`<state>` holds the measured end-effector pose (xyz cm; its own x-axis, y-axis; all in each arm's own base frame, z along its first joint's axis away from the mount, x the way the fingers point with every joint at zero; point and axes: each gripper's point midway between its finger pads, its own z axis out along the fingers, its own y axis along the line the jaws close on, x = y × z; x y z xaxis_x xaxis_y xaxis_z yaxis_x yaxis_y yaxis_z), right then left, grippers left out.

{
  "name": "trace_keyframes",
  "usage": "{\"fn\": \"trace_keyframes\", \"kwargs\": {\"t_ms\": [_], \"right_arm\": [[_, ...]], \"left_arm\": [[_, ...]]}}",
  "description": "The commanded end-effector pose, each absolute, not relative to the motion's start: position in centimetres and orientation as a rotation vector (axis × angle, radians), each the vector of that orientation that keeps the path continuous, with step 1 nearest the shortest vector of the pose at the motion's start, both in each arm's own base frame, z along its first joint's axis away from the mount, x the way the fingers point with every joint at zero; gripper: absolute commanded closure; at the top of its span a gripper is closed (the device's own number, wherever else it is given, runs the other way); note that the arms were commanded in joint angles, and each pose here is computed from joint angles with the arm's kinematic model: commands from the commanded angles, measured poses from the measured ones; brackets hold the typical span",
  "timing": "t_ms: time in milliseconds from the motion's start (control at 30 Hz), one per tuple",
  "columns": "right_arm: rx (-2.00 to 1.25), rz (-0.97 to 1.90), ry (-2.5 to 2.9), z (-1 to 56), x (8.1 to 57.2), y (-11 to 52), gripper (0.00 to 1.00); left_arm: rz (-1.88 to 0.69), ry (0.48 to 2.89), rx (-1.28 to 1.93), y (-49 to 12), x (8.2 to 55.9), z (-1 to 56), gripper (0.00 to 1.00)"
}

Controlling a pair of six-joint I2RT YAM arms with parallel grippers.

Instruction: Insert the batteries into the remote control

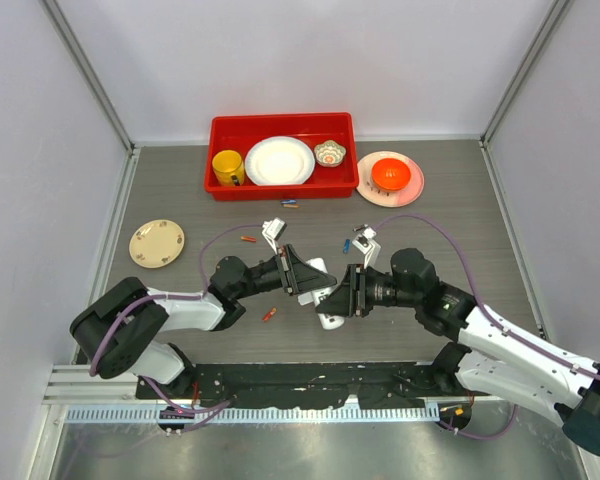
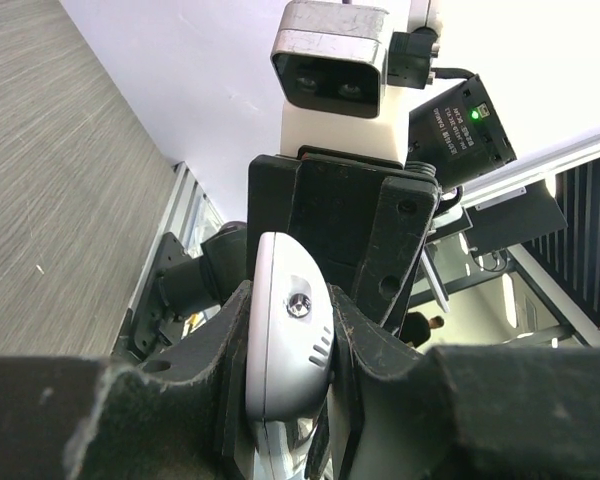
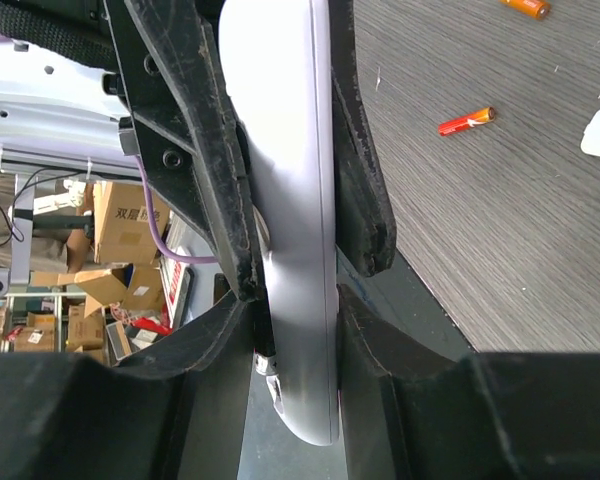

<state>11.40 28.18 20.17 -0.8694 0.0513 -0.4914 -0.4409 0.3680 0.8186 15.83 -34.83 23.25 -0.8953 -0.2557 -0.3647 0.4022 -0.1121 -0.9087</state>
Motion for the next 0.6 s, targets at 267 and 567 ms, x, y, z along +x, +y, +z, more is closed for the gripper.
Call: {"fn": "trace_keyframes", "kwargs": {"t_ms": [267,567], "right_arm": [[-0.269,1.539,2.161,20.2,12.7,29.1,0.64],[-0.223,1.541,2.139,20.5,13.6,29.6,0.64]], "left_arm": [[-2.114,1.347,0.269,-33.4,14.4,30.2,1.0],[-2.078,1.34,0.231,-33.2,14.4,29.8,1.0]]}}
